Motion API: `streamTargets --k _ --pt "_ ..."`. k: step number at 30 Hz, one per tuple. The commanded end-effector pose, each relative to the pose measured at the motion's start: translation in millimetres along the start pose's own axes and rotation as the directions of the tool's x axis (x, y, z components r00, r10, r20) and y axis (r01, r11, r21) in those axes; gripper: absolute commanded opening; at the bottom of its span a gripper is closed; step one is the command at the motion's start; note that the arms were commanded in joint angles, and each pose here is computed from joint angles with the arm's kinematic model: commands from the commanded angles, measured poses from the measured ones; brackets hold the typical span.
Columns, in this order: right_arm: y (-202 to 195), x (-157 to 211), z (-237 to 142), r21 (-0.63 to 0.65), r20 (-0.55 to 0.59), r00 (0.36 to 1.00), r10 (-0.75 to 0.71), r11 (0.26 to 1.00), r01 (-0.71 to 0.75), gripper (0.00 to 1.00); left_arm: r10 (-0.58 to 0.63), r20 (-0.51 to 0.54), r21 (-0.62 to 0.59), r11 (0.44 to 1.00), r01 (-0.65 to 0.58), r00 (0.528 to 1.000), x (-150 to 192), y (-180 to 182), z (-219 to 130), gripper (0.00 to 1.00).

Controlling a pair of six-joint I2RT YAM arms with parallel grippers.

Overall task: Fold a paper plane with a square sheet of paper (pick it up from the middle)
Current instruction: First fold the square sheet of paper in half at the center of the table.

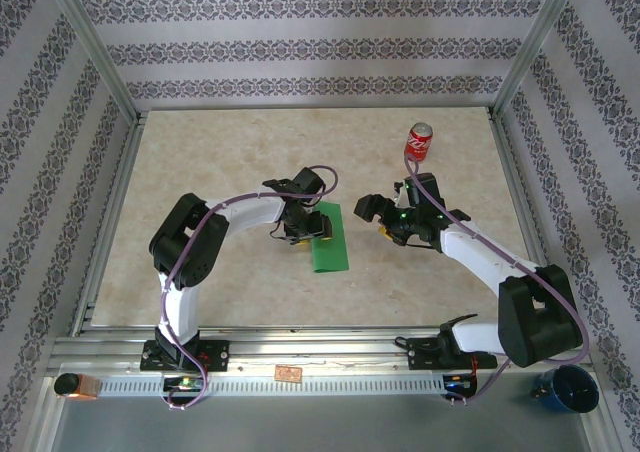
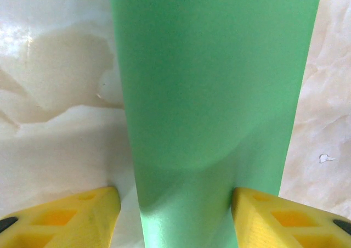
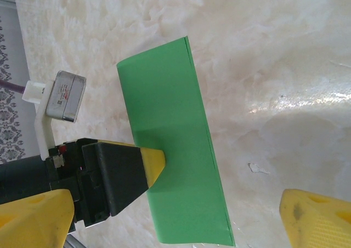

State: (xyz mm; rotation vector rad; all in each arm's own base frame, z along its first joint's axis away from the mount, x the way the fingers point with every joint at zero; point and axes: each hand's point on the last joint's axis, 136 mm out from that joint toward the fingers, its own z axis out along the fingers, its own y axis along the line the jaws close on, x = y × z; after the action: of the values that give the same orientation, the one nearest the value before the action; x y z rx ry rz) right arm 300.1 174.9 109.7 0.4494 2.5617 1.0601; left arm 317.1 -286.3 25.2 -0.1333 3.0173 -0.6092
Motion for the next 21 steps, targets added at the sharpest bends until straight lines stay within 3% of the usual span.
streamTargets --k 1,6,11,21 --pt "-2 -2 1 0.015 0.004 1.000 0.011 1.000 -0.012 0.97 -0.054 -0.083 -0.102 0.994 0.046 0.995 21 29 21 0.59" --pt "0 0 4 -0.004 -0.019 1.000 0.002 1.000 -0.002 0.94 -0.056 -0.103 -0.129 0.991 0.043 0.993 21 31 26 0.59" --pt "-3 5 13 -0.003 -0.066 0.998 0.006 1.000 -0.007 0.83 -0.052 -0.106 -0.151 0.988 0.036 0.993 24 37 27 0.59" --pt "-11 8 16 0.023 -0.074 0.997 0.028 0.999 -0.027 0.82 -0.050 -0.136 -0.173 0.985 0.026 0.989 30 43 33 0.58"
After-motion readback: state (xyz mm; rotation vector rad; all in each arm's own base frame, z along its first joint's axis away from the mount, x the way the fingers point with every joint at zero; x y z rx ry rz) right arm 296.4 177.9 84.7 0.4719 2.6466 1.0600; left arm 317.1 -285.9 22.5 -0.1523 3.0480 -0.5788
